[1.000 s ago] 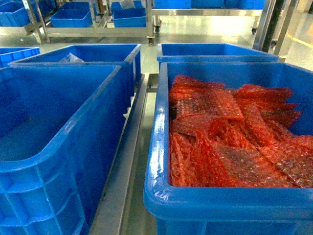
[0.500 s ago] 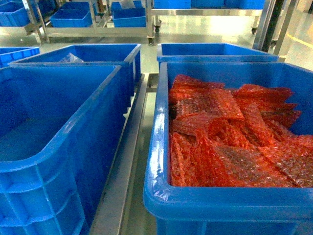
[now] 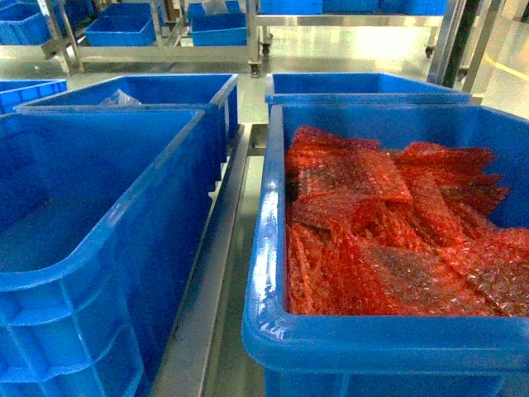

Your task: Pick blue part to blue bin on bottom shelf

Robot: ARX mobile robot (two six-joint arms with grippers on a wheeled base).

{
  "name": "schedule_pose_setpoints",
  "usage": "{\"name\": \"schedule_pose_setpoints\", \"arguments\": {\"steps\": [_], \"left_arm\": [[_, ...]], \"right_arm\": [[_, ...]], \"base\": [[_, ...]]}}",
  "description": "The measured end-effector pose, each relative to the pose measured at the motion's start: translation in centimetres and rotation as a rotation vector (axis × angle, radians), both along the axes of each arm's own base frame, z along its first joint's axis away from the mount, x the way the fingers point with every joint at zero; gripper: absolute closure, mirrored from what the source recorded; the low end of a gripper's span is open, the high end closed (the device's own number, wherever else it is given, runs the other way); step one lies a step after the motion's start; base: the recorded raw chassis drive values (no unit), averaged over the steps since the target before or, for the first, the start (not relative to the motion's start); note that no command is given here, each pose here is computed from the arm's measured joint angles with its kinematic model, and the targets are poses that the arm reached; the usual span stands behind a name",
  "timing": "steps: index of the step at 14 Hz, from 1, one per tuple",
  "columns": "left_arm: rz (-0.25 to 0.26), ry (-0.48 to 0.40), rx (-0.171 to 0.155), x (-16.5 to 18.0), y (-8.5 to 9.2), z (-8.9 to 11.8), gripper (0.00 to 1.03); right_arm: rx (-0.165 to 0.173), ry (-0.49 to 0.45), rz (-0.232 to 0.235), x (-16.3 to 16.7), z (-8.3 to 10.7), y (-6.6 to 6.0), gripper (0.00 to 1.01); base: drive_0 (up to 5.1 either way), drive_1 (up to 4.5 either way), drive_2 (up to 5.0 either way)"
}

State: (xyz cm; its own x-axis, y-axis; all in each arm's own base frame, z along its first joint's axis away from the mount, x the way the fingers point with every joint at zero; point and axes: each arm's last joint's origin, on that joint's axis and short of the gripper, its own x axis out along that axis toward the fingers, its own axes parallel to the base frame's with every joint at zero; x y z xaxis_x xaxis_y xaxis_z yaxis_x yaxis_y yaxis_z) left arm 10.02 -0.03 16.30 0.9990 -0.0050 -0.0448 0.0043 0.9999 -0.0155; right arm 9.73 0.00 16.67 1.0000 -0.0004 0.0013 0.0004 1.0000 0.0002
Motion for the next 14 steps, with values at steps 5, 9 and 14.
{"name": "schedule_pose_setpoints", "arguments": {"steps": [5,9,14], "left_arm": [[0.003,-0.041,0.001,-0.25,0.01,0.32,1.01],[0.002,-0.041,0.001,-0.25,0.0,0.32,0.6],[0.003,-0.041,0.003,-0.25,0.01,0.32,0.04]], "right_arm": [[0.0,-0.002,0.0,0.0,0.01,0.0,0.03],[0.0,-0.001,0.0,0.0,0.01,0.0,0.03],[0.0,-0.001,0.0,0.0,0.01,0.0,0.03]], "base": [[0.0,0.0,0.0],[0.0,0.0,0.0],[0.0,0.0,0.0]]}}
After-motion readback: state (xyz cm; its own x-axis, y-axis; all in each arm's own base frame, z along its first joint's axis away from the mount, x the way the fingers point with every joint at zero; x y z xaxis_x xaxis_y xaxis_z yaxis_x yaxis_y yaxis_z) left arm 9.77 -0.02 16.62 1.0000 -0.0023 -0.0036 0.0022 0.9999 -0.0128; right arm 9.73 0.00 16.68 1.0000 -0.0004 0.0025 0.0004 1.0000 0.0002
